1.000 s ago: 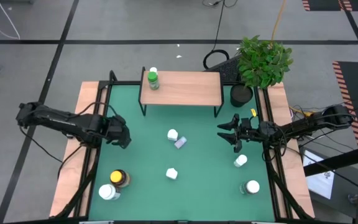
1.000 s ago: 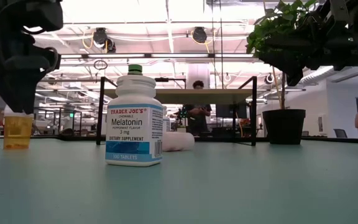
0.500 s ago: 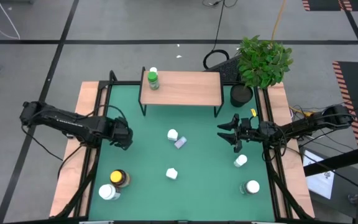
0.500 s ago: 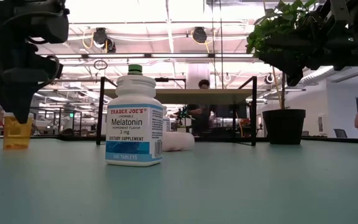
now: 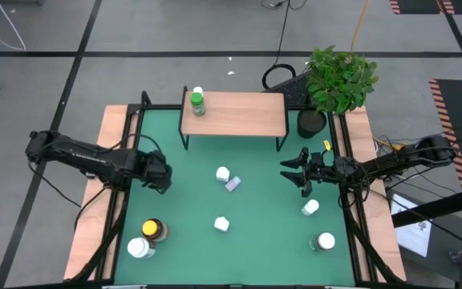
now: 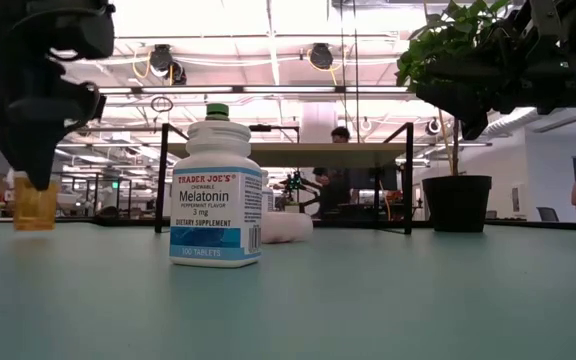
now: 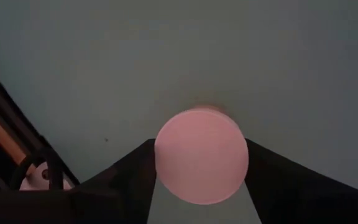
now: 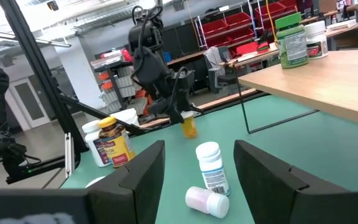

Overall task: Pick and place medicine bottles onto shelf by color
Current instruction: Put the orange bottle on the shelf, then put the yellow bottle on the shelf

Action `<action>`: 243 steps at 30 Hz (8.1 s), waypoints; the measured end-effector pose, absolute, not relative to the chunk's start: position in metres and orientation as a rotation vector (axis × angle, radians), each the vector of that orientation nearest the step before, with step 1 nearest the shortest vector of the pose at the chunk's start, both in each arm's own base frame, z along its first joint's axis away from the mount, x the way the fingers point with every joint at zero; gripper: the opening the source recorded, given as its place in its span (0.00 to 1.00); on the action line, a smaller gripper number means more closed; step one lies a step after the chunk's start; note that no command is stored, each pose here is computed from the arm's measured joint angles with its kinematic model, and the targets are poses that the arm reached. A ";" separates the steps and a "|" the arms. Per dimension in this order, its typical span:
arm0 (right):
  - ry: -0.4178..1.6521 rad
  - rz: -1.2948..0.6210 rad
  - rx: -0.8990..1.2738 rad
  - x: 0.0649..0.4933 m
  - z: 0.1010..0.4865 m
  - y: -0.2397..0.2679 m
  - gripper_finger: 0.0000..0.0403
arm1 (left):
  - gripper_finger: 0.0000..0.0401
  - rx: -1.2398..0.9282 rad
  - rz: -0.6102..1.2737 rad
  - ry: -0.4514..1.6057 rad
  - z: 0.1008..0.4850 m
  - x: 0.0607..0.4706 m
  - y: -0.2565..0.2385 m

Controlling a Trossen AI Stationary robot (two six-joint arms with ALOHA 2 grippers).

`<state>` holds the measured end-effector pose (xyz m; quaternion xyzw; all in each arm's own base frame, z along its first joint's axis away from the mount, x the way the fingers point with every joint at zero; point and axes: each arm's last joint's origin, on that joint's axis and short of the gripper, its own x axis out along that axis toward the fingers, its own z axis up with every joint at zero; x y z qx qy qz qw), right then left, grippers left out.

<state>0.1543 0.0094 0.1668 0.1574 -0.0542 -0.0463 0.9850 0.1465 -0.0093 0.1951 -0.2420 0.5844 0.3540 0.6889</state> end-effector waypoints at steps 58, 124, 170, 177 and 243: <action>-0.078 -0.097 0.337 0.155 0.164 0.009 0.46 | 0.61 -0.406 0.738 1.252 0.333 0.293 0.161; -0.061 -0.072 0.362 0.155 0.162 0.010 0.46 | 0.86 -0.360 0.483 1.327 0.261 0.145 -0.208; -0.064 -0.043 0.384 0.155 0.163 0.011 0.46 | 0.56 -0.127 0.221 1.058 0.385 0.275 -0.025; -0.047 -0.050 0.380 0.155 0.162 0.011 0.46 | 0.56 -0.006 0.287 0.996 0.414 0.306 0.055; 0.036 -0.150 0.378 0.155 0.152 -0.001 0.46 | 0.68 0.133 0.543 1.018 0.422 0.314 0.215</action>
